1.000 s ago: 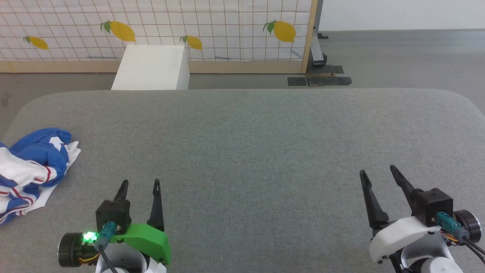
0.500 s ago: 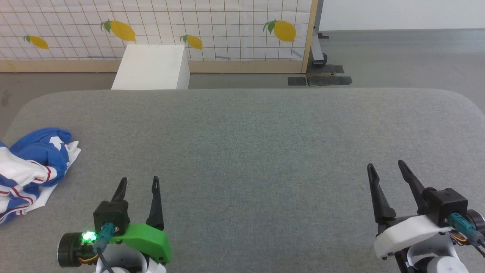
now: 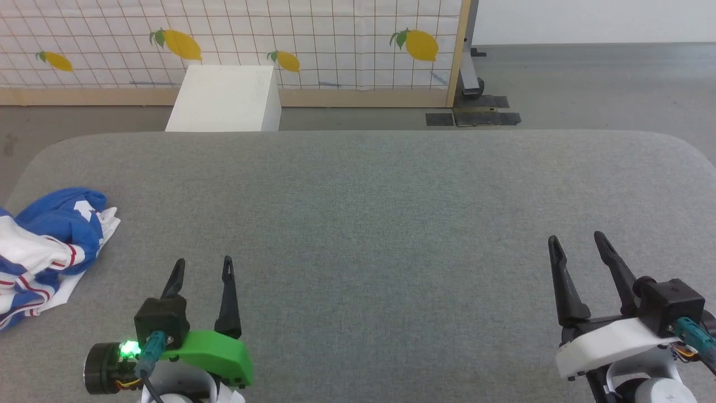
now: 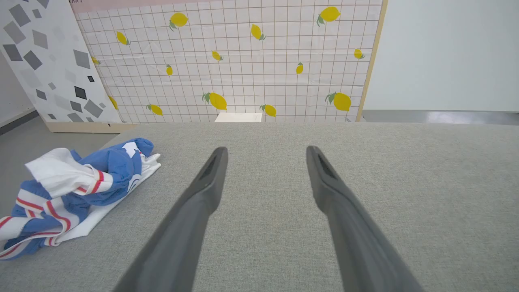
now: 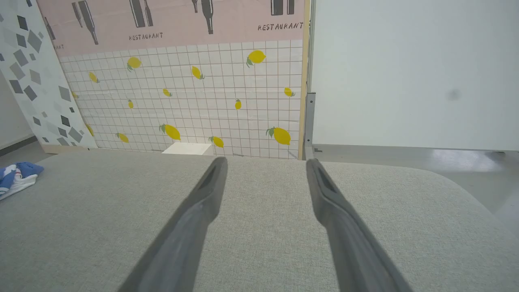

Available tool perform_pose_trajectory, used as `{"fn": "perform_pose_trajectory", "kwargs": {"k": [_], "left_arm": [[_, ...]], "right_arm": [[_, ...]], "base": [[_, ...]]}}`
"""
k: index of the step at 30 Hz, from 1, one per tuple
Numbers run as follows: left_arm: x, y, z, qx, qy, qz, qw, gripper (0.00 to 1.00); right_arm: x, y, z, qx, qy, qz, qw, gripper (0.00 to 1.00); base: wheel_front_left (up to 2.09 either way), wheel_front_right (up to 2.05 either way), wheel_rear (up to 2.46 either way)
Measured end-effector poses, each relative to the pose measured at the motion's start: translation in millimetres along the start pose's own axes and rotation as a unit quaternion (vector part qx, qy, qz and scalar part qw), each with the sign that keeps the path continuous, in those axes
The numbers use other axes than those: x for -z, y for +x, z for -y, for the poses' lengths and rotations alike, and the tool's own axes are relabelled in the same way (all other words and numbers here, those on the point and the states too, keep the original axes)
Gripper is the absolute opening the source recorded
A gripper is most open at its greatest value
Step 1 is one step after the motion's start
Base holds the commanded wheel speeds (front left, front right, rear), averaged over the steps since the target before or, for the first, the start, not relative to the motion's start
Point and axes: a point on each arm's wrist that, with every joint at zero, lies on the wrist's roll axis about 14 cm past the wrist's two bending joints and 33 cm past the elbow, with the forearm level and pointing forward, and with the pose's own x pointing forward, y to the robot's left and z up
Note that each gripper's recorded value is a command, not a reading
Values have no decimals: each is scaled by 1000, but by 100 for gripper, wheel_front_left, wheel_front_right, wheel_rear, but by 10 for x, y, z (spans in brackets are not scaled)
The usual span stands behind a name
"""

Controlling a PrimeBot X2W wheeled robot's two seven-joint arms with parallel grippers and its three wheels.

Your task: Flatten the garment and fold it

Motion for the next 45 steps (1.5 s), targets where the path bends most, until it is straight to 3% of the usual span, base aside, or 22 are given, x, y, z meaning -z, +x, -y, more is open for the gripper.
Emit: {"fn": "perform_pose_trajectory", "kwargs": {"k": [45], "left_arm": [[-157, -15, -12, -15, -14, 51, 999, 100]], "right_arm": [[-99, -17, 2, 1, 11, 44, 999, 100]], "base": [[0, 0, 0]]}}
